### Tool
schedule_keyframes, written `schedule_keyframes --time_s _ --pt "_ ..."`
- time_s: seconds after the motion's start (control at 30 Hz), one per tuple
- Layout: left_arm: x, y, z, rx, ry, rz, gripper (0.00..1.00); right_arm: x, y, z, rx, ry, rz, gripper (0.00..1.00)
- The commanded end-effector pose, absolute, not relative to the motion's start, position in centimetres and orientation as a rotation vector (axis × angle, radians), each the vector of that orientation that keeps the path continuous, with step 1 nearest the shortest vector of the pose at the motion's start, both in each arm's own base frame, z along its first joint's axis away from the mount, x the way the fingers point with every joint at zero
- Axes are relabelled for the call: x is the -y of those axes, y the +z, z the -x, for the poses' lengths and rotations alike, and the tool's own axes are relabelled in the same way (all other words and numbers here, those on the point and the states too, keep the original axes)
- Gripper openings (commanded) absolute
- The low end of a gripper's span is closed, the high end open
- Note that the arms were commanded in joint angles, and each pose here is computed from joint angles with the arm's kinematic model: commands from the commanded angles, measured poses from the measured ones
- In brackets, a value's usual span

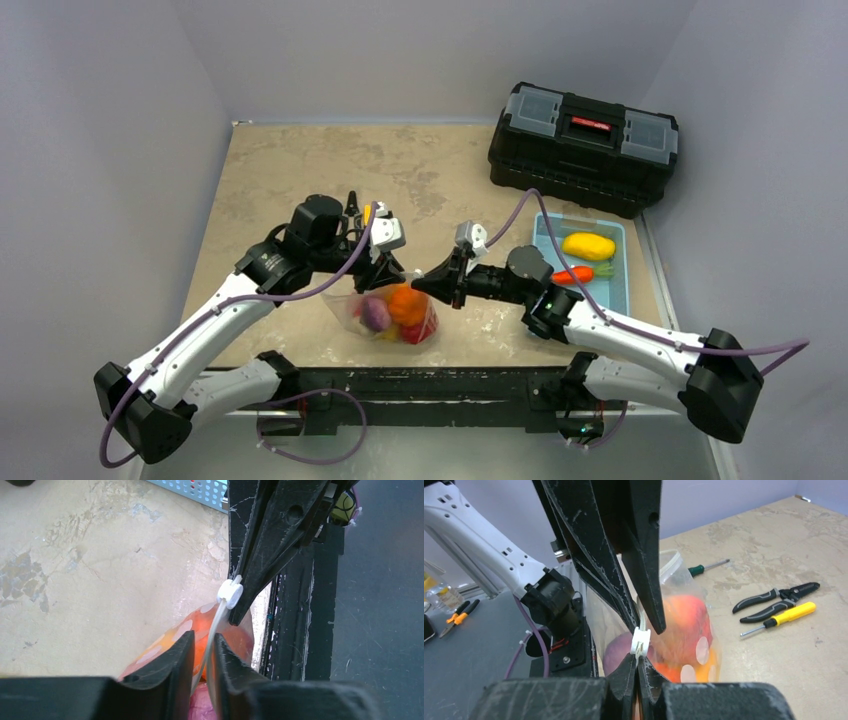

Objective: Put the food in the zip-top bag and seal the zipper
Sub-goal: Zip the zipper food storage bag at the center of the board.

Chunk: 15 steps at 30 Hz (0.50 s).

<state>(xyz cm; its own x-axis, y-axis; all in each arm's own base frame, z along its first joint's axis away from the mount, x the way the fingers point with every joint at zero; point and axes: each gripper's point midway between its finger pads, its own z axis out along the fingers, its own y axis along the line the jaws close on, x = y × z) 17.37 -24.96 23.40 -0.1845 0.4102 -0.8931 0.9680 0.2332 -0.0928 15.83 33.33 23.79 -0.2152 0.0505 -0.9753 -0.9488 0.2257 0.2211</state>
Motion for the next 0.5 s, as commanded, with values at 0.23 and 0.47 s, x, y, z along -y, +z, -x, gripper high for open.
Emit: schedule_keyframes --time_s 0.23,0.47 --pt "25.5 27.0 -17.2 -1.591 -0.92 -1.295 0.0 -32.9 26.0 -17.0 -1.746 1.138 0.837 0.51" --pt "25.9 27.5 -16.6 -1.572 -0.962 -1.297 0.0 -32.6 28.4 -16.9 -1.885 1.112 0.826 0.55"
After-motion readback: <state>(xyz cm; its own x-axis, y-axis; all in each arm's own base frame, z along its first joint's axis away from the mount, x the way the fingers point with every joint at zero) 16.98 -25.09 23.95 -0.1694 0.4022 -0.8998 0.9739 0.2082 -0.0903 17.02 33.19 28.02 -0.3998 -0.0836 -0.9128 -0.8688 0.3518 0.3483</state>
